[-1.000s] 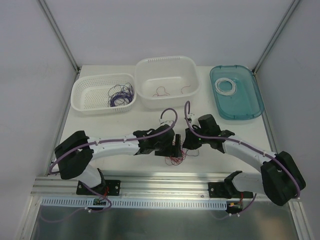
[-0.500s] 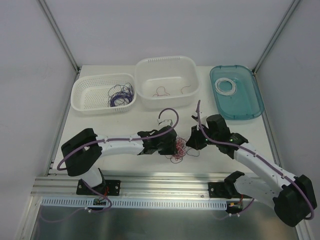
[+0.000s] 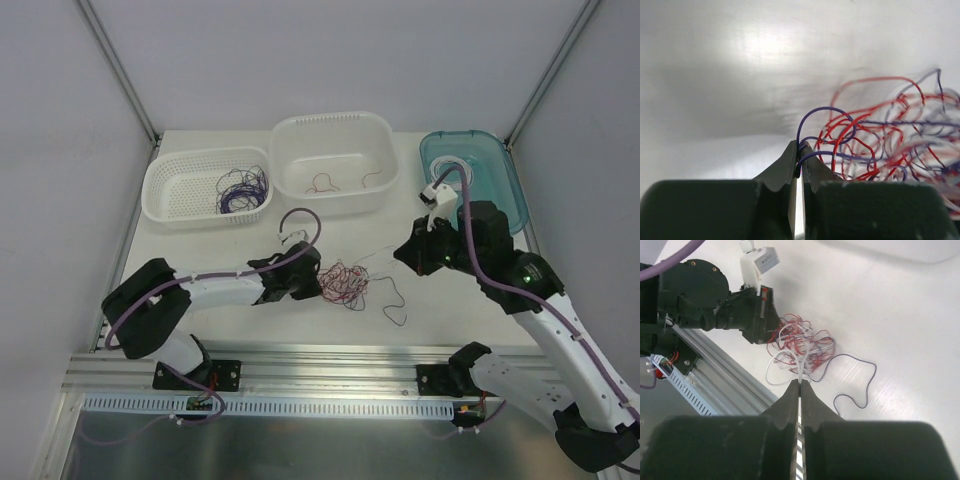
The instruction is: Untangle the cables
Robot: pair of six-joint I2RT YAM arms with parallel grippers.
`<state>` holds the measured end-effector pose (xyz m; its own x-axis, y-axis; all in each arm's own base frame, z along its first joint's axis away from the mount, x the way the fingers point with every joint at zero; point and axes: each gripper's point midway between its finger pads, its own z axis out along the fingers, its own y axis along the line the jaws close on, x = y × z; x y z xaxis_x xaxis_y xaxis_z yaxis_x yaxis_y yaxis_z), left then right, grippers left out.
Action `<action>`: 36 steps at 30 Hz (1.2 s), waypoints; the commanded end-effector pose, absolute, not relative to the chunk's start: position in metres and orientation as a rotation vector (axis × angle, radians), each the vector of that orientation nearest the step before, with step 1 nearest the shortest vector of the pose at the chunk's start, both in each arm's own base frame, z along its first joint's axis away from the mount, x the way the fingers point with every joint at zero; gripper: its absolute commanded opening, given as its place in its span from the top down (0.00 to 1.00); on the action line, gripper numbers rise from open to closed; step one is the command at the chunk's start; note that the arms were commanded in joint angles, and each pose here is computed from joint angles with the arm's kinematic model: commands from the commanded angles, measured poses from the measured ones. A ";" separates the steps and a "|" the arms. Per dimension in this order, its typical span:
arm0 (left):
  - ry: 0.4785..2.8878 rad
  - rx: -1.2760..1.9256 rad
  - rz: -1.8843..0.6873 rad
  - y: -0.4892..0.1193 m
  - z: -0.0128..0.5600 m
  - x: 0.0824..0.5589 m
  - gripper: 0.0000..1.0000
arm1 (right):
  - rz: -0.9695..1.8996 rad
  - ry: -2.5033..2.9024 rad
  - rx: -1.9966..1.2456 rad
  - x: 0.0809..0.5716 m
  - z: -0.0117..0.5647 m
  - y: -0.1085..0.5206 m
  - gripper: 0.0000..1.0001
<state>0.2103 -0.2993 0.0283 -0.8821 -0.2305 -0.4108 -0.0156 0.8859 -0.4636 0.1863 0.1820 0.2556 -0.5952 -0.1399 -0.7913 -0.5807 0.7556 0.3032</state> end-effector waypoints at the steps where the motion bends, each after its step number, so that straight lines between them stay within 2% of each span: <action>1: 2.512 -0.321 -0.621 -0.261 0.042 0.224 1.00 | 0.589 2.102 -0.515 0.181 0.296 0.156 0.99; 7: 2.444 -0.446 -0.341 -0.163 0.063 0.228 1.00 | 0.537 1.943 -0.467 0.179 0.372 0.138 0.99; 14: 2.327 -0.531 -0.076 -0.071 0.108 0.232 1.00 | 0.507 1.822 -0.413 0.178 0.418 0.125 0.99; 20: 2.371 -0.464 -0.050 -0.066 0.115 0.226 1.00 | 0.537 1.926 -0.404 0.183 0.376 0.135 0.98; 23: 2.432 -0.410 -0.186 -0.086 0.111 0.217 1.00 | 0.507 2.086 -0.366 0.188 0.310 0.137 0.95; 24: 2.440 -0.386 -0.224 -0.090 0.110 0.214 1.00 | 0.483 2.174 -0.359 0.187 0.272 0.137 0.90; 29: 2.451 -0.270 -0.406 -0.113 0.114 0.202 1.00 | 0.454 2.371 -0.292 0.182 0.180 0.137 0.76; 30: 2.445 -0.264 -0.428 -0.114 0.115 0.200 1.00 | 0.396 2.399 -0.262 0.185 0.168 0.130 0.57; 33: 2.451 -0.247 -0.486 -0.120 0.116 0.194 1.00 | 0.310 2.462 -0.247 0.183 0.148 0.120 0.34; 35: 2.459 -0.253 -0.500 -0.122 0.113 0.192 1.00 | 0.272 2.470 -0.239 0.183 0.148 0.115 0.26; 36: 2.469 -0.243 -0.542 -0.127 0.113 0.188 1.00 | 0.250 2.484 -0.239 0.184 0.146 0.113 0.25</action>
